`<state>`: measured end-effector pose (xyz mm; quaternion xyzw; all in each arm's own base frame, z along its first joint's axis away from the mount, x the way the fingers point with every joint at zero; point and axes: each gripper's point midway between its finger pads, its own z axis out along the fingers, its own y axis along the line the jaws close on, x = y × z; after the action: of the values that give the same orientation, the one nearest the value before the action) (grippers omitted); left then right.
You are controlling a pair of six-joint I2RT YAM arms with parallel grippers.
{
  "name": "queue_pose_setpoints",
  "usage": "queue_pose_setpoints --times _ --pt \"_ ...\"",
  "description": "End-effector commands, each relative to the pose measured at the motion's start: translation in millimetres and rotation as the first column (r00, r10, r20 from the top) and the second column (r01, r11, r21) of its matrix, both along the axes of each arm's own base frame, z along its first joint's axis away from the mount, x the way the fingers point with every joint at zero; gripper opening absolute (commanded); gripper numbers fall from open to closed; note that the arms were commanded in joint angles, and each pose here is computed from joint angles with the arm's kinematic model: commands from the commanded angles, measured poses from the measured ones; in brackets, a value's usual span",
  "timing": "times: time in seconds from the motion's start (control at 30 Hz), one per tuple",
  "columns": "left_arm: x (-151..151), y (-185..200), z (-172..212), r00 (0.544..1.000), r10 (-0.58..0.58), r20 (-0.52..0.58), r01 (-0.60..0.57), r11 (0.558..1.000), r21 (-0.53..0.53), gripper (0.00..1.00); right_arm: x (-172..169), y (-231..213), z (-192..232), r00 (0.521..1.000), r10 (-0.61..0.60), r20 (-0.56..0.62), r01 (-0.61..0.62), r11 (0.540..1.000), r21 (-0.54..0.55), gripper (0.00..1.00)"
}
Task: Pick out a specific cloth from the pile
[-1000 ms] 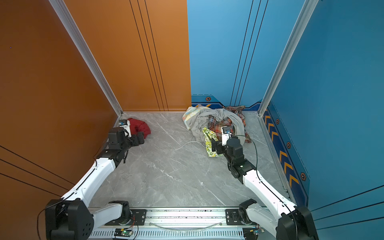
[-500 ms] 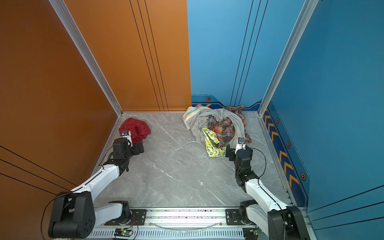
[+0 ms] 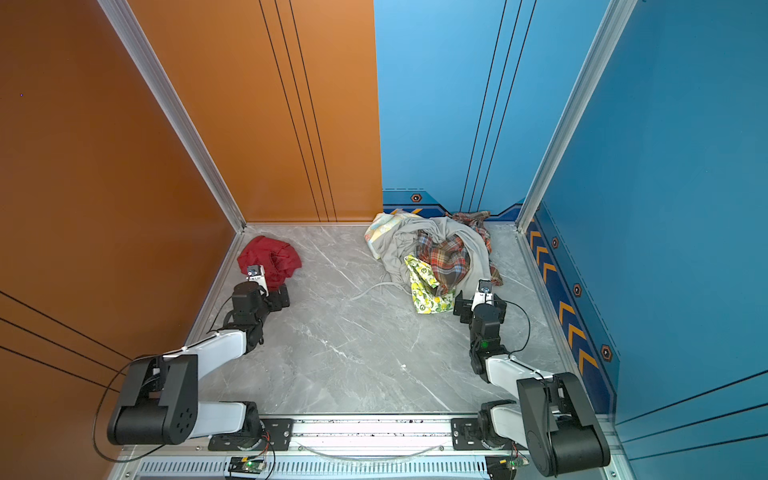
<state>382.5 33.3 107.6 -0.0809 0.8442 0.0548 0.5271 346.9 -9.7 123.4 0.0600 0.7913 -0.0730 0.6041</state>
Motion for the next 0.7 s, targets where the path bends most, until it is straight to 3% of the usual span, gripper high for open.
queue_pose_setpoints --times 0.0,0.23,0.6,0.67 --pt "4.6 1.4 3.4 0.998 -0.014 0.059 0.013 1.000 0.015 0.98 1.0 -8.3 8.5 0.998 -0.026 0.050 0.025 1.000 0.006 0.99" --pt "7.9 6.6 -2.8 0.995 -0.015 0.102 0.020 0.999 -0.048 0.98 12.0 -19.8 2.4 0.996 -0.040 0.077 0.036 0.998 0.054 1.00" --pt "5.9 -10.4 -14.5 0.991 -0.075 0.110 0.074 0.997 0.015 0.98 21.9 -5.5 -15.8 0.998 0.016 0.066 -0.017 1.000 0.018 1.00" --pt "8.3 -7.5 -12.6 0.986 -0.049 0.159 0.042 0.998 0.042 0.98 25.5 -1.8 -18.9 0.997 0.032 0.067 -0.033 0.999 0.009 1.00"
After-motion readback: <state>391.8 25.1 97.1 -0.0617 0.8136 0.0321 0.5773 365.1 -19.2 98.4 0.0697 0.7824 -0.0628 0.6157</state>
